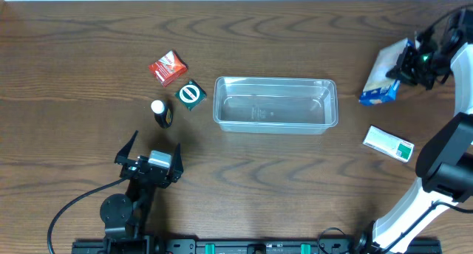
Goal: Pack container
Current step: 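Lift the blue box with the right gripper and carry it over the container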
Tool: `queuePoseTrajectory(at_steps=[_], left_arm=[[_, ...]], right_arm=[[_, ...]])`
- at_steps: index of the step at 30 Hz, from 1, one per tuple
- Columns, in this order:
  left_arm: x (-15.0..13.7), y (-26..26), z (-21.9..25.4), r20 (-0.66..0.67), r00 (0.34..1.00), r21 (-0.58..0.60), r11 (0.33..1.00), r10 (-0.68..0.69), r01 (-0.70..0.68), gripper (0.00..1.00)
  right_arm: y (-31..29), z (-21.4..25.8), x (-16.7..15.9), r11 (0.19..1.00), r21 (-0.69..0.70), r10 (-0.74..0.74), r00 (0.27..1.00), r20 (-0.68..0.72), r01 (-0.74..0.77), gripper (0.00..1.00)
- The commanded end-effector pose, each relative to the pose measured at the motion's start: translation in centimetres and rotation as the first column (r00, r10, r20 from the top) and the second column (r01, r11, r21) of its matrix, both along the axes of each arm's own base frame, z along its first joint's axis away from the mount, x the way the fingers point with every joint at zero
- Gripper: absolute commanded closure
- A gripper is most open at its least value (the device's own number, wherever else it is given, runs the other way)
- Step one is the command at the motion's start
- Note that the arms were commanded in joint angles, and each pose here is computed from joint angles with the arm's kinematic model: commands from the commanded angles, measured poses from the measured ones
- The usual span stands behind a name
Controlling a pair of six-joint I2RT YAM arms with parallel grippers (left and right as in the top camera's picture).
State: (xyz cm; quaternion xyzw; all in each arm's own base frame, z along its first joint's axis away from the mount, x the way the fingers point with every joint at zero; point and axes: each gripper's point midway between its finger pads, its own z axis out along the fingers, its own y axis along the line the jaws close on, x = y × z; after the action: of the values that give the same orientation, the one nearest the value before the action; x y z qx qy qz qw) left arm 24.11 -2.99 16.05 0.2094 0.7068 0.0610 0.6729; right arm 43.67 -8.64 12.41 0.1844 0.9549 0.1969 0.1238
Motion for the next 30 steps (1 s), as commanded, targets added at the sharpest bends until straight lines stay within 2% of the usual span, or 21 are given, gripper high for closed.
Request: queuePoseTrajectory(at_steps=[1, 4, 6, 7, 9, 14, 18, 22, 26, 30], left_arm=[[0.1, 0.3, -1.7, -0.042, 0.999, -0.014, 1.000, 0.014, -0.014, 0.02], [0.1, 0.3, -1.7, -0.042, 0.999, -0.014, 1.000, 0.014, -0.014, 0.02], [0.1, 0.3, -1.7, -0.042, 0.999, -0.014, 1.000, 0.014, -0.014, 0.02], [0.1, 0.3, -1.7, -0.042, 0.999, -0.014, 1.000, 0.014, -0.014, 0.02], [0.1, 0.3, -1.7, -0.042, 0.999, -0.014, 1.000, 0.014, -0.014, 0.02], [0.1, 0.3, -1.7, -0.042, 0.999, -0.014, 1.000, 0.014, -0.014, 0.02], [0.1, 0.3, -1.7, -0.042, 0.999, -0.014, 1.000, 0.014, -0.014, 0.02], [0.1, 0.3, -1.7, -0.042, 0.999, -0.014, 1.000, 0.014, -0.014, 0.02], [0.1, 0.3, -1.7, -0.042, 0.999, -0.014, 1.000, 0.014, -0.014, 0.02], [0.1, 0.3, -1.7, -0.042, 0.999, -0.014, 1.000, 0.014, -0.014, 0.02]], right_arm=[[3.4, 7.0, 1.2, 0.959, -0.072, 0.282, 0.926, 0.251, -0.273, 0.99], [5.8, 10.3, 1.0, 0.868, -0.221, 0.496, 0.802, 0.333, -0.445, 0.98], [8.5, 12.4, 0.3, 0.745, -0.350, 0.667, 0.651, 0.364, -0.568, 0.99], [9.5, 13.0, 0.1, 0.706, -0.385, 0.708, 0.602, 0.370, -0.594, 0.99], [12.3, 14.4, -0.5, 0.583, -0.482, 0.812, 0.453, 0.368, -0.654, 0.99], [17.6, 15.4, -2.5, 0.264, -0.661, 0.964, 0.162, 0.213, -0.703, 0.99], [21.5, 14.3, -4.6, 0.028, -0.688, 0.995, -0.046, 0.089, -0.725, 0.99], [23.5, 12.6, -5.9, -0.125, -0.683, 0.985, -0.173, 0.002, -0.720, 0.99], [23.7, 10.6, -6.7, -0.225, -0.659, 0.968, -0.242, -0.067, -0.718, 0.99], [23.1, 8.3, -7.4, -0.283, -0.618, 0.955, -0.278, -0.107, -0.734, 0.99]])
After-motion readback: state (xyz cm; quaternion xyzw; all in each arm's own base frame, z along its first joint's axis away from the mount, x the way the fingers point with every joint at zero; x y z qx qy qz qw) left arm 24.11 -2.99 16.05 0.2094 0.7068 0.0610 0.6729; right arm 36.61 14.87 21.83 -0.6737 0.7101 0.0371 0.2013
